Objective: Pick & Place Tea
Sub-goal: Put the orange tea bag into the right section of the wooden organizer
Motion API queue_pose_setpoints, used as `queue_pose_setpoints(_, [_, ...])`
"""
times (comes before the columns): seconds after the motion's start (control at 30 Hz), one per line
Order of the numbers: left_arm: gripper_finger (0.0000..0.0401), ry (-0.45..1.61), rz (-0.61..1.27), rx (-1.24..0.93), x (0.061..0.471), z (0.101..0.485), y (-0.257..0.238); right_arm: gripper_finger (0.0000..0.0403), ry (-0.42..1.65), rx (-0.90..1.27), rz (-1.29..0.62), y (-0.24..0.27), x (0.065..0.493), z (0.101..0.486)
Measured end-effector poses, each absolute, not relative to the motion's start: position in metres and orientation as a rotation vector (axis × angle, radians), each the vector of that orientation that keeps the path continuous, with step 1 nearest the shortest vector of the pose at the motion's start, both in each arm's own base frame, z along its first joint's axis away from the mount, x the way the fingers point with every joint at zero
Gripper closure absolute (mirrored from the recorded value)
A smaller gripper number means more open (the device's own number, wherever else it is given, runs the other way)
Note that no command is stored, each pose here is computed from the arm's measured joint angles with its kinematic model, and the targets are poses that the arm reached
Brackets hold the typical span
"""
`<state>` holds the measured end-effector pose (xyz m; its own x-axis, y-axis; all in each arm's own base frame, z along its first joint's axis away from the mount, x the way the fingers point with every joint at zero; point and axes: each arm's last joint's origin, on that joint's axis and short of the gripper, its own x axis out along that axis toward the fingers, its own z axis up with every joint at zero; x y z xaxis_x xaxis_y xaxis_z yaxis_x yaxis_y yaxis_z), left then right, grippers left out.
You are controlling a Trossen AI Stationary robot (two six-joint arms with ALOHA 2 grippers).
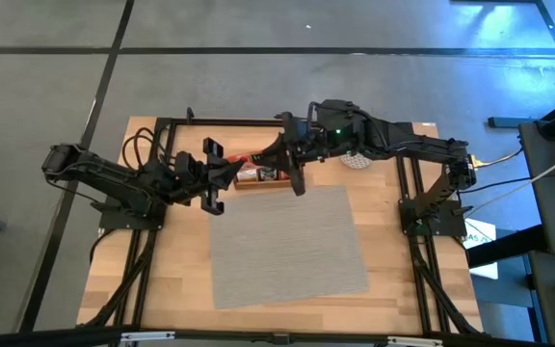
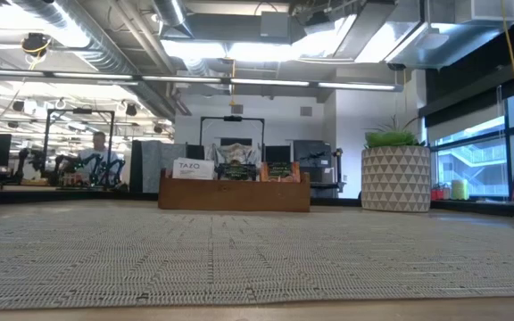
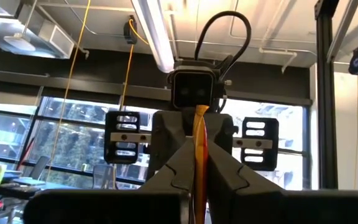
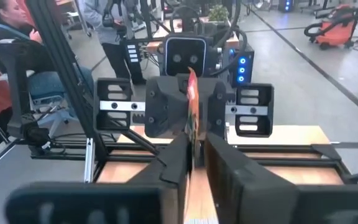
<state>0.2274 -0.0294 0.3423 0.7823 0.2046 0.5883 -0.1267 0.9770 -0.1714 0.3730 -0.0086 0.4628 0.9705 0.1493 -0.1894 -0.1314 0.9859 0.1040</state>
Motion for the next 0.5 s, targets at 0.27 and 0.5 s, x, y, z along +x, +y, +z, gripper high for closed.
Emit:
queue_pose_setpoints(0.27, [0.0375, -0.621, 0.222, -0.117, 0.228, 0.340, -0.029, 0.0393, 0.209, 0.069, 0.185, -0.008, 0.372, 0.462])
queue_pose_setpoints(0.5, [0.0346, -0.539, 0.251, -0.209, 0.233, 0.334, -0.028, 0.0397, 0.270, 0.062, 0.149, -0.021, 0.357, 0.465])
